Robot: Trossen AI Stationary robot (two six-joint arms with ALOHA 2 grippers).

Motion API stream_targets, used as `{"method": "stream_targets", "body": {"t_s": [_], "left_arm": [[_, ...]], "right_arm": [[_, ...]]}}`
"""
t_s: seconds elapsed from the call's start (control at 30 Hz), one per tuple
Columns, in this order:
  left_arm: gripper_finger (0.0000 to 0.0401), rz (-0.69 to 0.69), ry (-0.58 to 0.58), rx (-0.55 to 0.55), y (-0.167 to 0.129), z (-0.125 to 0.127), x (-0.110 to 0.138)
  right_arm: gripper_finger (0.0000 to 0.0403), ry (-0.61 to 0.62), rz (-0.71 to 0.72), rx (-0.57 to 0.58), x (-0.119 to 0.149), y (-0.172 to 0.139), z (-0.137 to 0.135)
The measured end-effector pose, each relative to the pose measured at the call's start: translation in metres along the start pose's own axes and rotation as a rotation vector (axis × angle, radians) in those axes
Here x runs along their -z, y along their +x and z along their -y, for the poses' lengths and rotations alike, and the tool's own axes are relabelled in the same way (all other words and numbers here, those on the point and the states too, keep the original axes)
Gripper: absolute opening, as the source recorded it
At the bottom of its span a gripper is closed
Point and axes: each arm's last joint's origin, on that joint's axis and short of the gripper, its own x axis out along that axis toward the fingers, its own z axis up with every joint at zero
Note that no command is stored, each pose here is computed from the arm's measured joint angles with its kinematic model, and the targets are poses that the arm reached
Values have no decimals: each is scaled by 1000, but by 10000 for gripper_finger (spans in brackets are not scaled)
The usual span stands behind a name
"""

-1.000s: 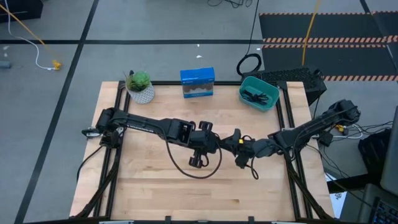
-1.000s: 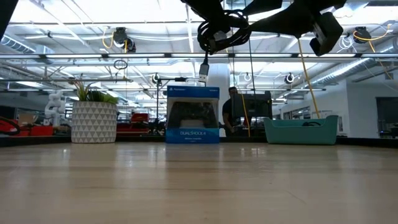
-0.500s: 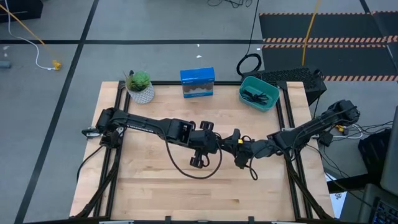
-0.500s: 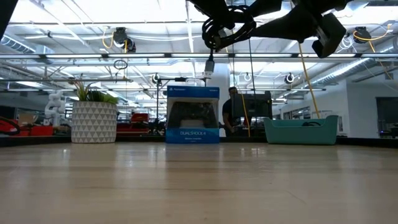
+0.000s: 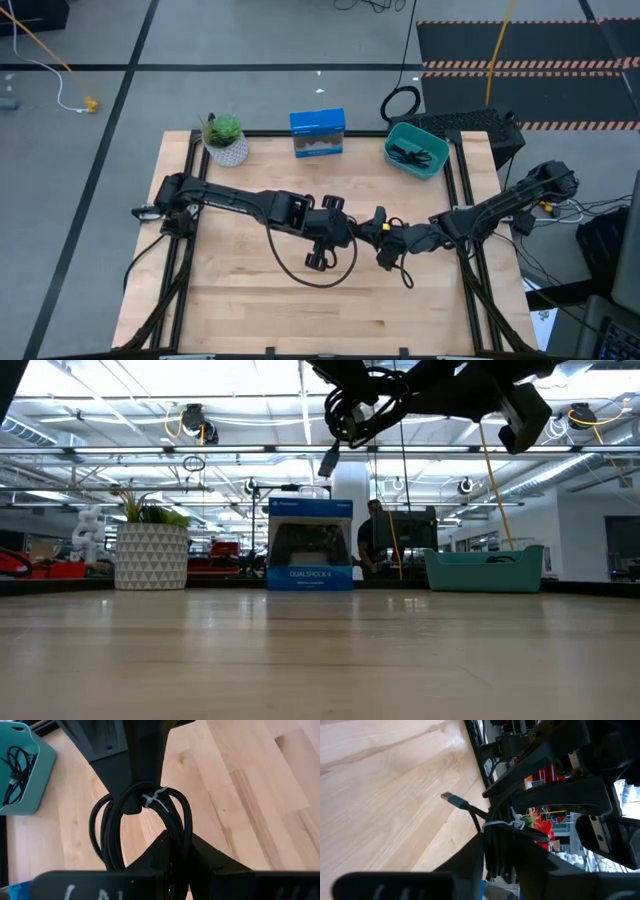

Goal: Pick and place USB-C Cables
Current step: Put the black charger cable into the green bin

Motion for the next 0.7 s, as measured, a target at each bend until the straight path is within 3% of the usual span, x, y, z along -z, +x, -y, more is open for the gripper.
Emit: {"method": "stream_targets", "body": {"t_s": [0.2, 0.43, 0.7], "left_arm": [[54, 3, -12, 4, 0, 2, -1], [127, 38, 2, -41, -2, 13, -7], [190, 69, -3, -79, -28, 24, -10]], "right_arm": [[52, 14, 6, 9, -1, 0, 1], [45, 35, 11, 12, -1, 0, 1], [45, 39, 9, 11, -1, 0, 1]]}}
